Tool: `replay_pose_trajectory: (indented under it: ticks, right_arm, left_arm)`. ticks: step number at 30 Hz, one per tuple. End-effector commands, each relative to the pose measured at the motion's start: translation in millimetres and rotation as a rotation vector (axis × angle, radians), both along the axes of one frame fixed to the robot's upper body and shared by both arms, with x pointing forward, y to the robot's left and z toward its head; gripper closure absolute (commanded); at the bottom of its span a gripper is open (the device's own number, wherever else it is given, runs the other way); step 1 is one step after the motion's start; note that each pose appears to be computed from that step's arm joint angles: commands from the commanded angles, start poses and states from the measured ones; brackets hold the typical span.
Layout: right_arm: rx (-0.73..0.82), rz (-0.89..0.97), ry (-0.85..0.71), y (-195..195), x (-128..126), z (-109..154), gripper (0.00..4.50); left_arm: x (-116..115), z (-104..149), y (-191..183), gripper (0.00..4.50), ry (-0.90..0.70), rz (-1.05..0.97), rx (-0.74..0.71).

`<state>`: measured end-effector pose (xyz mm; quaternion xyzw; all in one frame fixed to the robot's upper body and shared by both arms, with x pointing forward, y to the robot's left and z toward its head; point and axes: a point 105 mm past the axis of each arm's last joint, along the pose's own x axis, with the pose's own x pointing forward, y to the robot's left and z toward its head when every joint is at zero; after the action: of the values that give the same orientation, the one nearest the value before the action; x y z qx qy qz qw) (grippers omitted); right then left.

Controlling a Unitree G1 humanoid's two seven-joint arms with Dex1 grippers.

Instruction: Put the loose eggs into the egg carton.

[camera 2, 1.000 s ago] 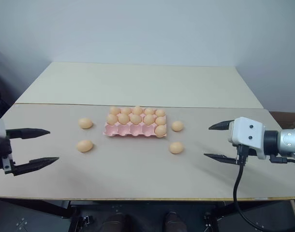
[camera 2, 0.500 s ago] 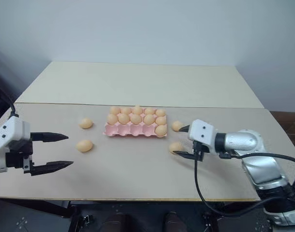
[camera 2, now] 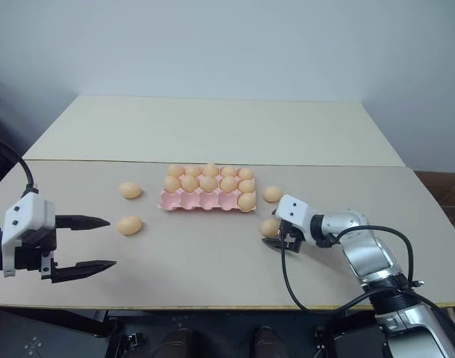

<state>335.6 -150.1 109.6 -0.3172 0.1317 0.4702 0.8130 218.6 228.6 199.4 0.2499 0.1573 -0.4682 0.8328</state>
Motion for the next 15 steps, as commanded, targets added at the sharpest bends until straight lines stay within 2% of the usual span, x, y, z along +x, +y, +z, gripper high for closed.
replay_pose_trajectory:
  ticks: [1,4,8,15]
  right_arm:
    - [0.012,0.025,-0.032,1.7,1.1,10.3,1.26]
    - [0.01,0.004,-0.062,2.3,3.8,12.0,2.23]
    - [-0.005,0.014,-0.094,3.8,3.1,16.4,2.23]
    - [0.073,0.064,-0.285,35.4,18.4,66.1,2.23]
  left_arm:
    - [-2.2,9.4,0.0,0.0,-0.047,-0.001,0.015]
    - [-1.9,10.7,0.8,0.0,-0.053,0.006,0.015]
    - [-1.2,11.2,1.6,0.0,-0.058,0.011,0.016]
    - [2.1,11.9,6.3,0.0,-0.063,0.021,0.028]
